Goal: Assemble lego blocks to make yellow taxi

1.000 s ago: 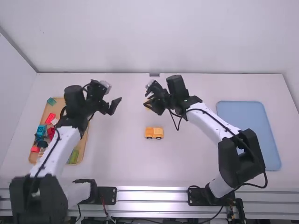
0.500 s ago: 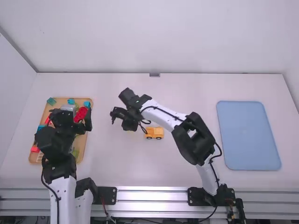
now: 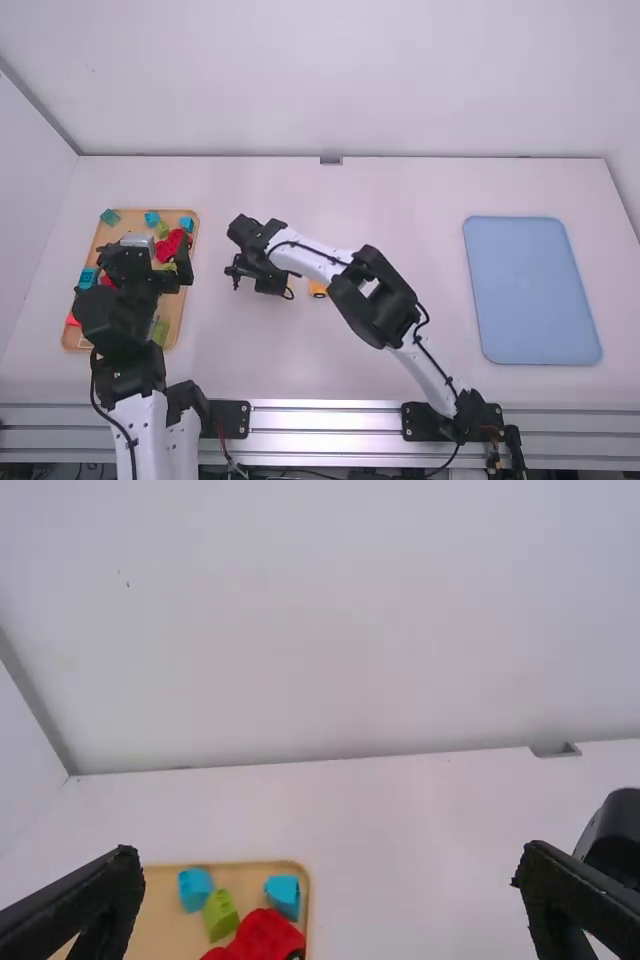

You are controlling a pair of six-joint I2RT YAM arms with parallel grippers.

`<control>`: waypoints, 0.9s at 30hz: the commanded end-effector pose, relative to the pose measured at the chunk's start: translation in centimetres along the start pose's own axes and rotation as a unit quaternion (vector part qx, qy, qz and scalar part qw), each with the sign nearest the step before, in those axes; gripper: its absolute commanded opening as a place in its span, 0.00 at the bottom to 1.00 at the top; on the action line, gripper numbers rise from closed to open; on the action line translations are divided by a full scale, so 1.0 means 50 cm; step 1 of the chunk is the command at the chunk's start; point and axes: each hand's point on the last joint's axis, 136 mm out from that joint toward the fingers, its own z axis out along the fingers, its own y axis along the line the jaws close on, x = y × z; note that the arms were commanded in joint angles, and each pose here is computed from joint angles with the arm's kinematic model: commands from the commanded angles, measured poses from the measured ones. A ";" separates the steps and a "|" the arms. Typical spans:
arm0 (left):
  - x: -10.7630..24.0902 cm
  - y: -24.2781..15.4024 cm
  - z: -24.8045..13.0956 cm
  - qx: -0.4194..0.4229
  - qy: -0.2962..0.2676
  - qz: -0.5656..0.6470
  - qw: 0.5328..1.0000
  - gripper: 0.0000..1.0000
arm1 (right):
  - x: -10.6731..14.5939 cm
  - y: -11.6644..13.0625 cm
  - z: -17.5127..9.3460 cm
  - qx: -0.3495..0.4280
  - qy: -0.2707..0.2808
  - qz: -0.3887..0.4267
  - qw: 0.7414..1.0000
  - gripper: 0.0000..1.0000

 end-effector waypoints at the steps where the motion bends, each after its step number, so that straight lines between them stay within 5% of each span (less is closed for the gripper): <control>1: 0.018 0.001 0.001 -0.003 0.008 -0.008 1.000 0.99 | 0.000 -0.033 -0.012 0.017 -0.002 0.016 1.000 0.08; 17: 0.019 0.003 0.001 -0.004 0.009 -0.008 1.000 0.99 | 0.001 -0.013 -0.010 -0.015 -0.009 0.005 1.000 0.25; 27: 0.020 -0.001 0.002 0.000 0.009 -0.008 1.000 0.99 | 0.004 -0.012 -0.010 -0.017 -0.007 0.006 1.000 0.65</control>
